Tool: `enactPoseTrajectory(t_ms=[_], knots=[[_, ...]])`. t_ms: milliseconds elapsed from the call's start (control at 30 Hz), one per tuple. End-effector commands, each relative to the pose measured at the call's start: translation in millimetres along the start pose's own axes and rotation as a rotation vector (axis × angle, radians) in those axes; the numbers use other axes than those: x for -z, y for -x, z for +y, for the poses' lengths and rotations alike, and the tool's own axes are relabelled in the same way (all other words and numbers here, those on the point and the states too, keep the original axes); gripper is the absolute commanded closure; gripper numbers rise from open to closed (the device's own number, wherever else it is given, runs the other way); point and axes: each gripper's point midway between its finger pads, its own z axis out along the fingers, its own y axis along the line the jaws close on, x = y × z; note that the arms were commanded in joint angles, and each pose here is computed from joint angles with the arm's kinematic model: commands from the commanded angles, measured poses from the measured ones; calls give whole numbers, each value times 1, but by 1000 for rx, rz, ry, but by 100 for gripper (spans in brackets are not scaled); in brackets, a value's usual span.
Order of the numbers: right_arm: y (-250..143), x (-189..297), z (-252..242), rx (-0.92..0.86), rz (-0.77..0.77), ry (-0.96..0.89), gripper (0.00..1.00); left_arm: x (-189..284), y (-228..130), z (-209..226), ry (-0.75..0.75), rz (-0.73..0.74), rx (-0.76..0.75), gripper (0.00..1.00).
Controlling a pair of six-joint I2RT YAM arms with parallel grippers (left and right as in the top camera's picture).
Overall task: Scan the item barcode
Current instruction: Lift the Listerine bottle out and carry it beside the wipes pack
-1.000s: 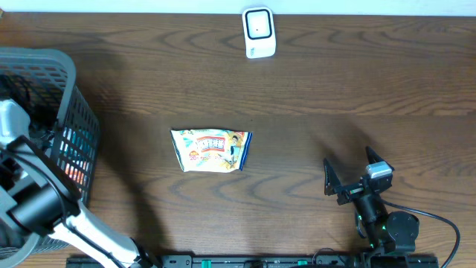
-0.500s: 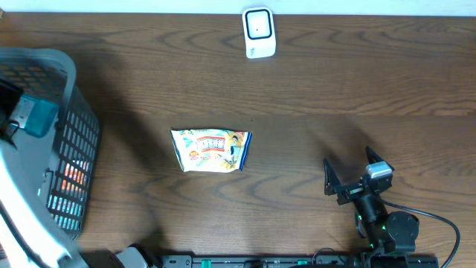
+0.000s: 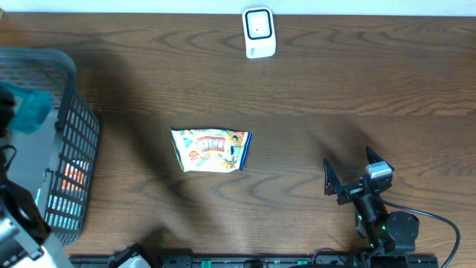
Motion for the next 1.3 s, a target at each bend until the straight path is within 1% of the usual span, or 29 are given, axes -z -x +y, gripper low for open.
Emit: enactPoseTrajectory(t_ms=[0,133,467,767,1000,1100,1267], knots=[[-1,0,1,-6,1,2,1,6,-8,-37,-171,62,3,45],[-1,0,1,-6,1,2,1,6,-27,-58,-253,140,-3,45],[-1,0,1,-6,1,2,1,14,-69,-109,-420,280,-51,45],[-1,0,1,-6,1,2,1,6,-120,-143,-512,443,-105,45],[-1,0,1,-6,1,2,1,-12,-167,-156,-467,545,-168,45],[-1,0,1,-6,1,2,1,-15,-187,-164,-470,576,-231,45],[-1,0,1,-6,1,2,1,-26,-225,-170,-405,619,-311,45]])
